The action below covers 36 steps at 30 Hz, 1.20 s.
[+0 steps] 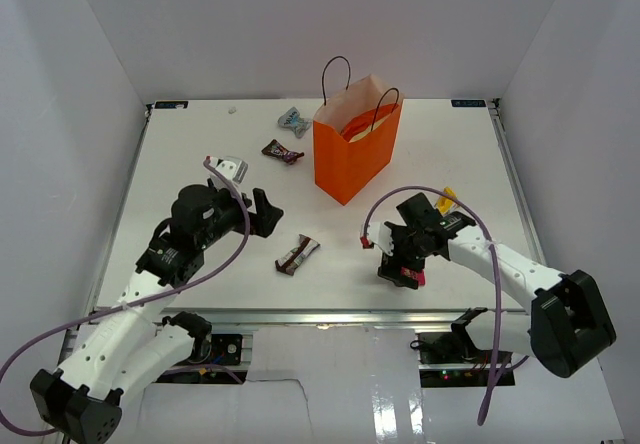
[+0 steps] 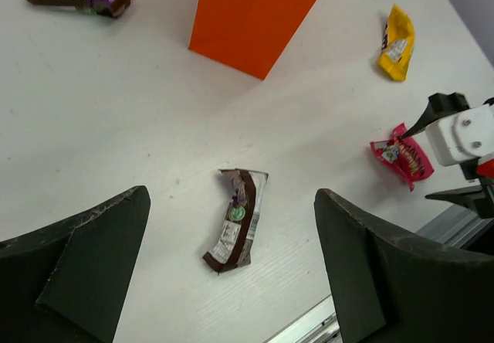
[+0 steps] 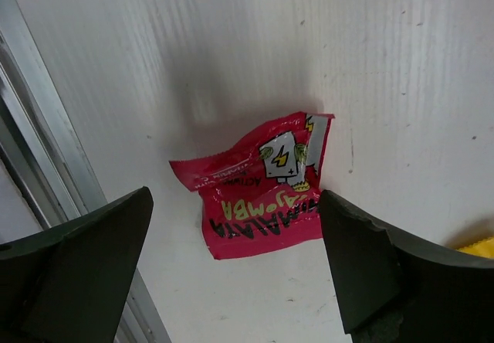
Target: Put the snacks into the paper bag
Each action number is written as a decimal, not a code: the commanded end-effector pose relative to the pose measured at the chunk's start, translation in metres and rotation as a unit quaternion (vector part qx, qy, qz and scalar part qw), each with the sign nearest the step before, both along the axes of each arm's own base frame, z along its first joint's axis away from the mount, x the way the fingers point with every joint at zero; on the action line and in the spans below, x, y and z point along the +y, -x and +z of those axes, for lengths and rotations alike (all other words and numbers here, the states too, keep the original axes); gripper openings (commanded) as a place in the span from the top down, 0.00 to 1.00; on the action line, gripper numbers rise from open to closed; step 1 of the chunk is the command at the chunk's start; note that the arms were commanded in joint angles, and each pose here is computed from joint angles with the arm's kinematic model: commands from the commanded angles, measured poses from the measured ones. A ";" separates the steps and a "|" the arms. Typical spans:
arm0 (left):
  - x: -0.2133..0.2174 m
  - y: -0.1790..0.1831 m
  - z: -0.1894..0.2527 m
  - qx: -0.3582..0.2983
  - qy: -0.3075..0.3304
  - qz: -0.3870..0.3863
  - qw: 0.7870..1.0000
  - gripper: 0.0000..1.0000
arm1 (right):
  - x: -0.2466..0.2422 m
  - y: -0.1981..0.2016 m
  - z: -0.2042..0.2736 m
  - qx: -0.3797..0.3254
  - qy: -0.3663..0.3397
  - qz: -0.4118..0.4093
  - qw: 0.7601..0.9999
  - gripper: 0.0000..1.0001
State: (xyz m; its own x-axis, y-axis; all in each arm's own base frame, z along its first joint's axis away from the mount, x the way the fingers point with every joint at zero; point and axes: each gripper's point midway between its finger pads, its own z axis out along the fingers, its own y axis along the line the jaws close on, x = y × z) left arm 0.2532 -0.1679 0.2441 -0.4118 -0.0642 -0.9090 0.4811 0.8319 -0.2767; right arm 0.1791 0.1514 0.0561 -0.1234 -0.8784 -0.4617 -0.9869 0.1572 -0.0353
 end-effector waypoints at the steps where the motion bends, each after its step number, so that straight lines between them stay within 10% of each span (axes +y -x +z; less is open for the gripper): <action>1: 0.006 0.006 -0.007 -0.017 0.001 0.003 1.000 0.02 | -0.010 -0.004 -0.002 -0.046 0.026 0.082 0.995 0.07; 24: 0.014 0.017 0.003 -0.046 0.005 0.006 0.999 0.02 | -0.013 -0.028 -0.041 -0.027 -0.007 0.134 0.991 0.21; 36: 0.015 0.015 -0.001 -0.041 0.001 0.008 0.999 0.02 | -0.011 -0.024 -0.055 0.002 -0.016 0.123 0.992 0.76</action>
